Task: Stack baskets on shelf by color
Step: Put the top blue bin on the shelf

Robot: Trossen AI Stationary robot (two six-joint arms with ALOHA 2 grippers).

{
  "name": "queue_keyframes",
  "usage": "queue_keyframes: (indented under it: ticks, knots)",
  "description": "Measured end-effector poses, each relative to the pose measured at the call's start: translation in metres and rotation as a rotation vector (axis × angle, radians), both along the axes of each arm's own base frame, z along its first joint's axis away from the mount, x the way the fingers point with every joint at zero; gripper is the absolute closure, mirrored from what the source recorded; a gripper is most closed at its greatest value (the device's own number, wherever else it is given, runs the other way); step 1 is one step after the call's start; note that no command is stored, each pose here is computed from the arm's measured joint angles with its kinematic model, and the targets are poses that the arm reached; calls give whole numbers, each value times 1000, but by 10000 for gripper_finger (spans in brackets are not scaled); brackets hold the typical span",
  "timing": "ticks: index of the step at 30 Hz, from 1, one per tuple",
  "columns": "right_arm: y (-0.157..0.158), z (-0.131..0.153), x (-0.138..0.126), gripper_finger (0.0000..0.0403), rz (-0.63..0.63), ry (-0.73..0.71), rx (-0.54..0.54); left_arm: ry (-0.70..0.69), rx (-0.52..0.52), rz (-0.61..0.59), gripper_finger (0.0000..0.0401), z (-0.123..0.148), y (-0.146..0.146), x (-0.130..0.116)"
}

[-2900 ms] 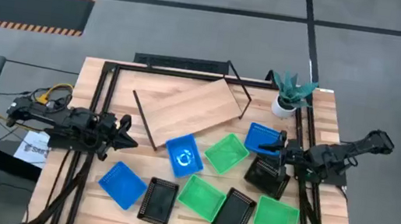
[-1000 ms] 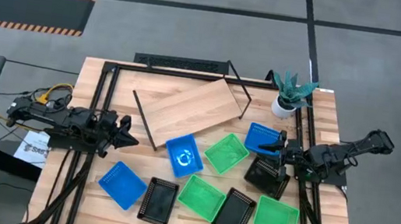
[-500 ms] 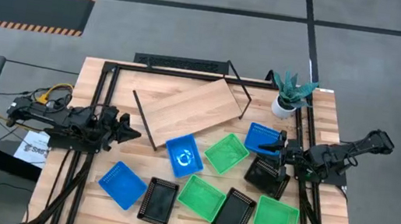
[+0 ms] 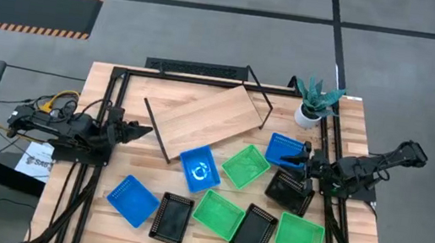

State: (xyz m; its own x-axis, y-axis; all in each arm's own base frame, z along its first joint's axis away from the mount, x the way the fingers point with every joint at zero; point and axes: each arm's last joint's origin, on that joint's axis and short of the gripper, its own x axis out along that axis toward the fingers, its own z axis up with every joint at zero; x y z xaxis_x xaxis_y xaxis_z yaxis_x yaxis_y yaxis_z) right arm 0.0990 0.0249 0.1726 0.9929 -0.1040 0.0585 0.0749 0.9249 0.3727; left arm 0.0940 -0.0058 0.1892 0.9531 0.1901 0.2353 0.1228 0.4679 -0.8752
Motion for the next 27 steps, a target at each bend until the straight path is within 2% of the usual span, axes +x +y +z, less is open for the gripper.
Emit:
queue_keyframes:
  ticks: [2,7,11,16,20,24,27]
  knots:
    - [-1,6,-1,244,-21,-73,126,-29,-25,5,250,2,0,-1]
    - [-6,21,-3,244,-33,-251,357,-104,-22,9,246,10,1,-3]
    - [-10,32,-6,244,-31,-379,456,-115,23,14,243,16,1,-5]
    - [-13,56,-11,244,-68,-431,373,-163,100,53,215,36,2,-11]
    - [-15,79,-11,244,-165,-416,272,-186,152,81,177,50,3,-16]
    - [-16,107,-7,239,-266,-297,173,-182,178,79,144,65,3,-20]
    - [-16,130,-4,228,-314,-167,113,-117,194,67,131,75,3,-18]
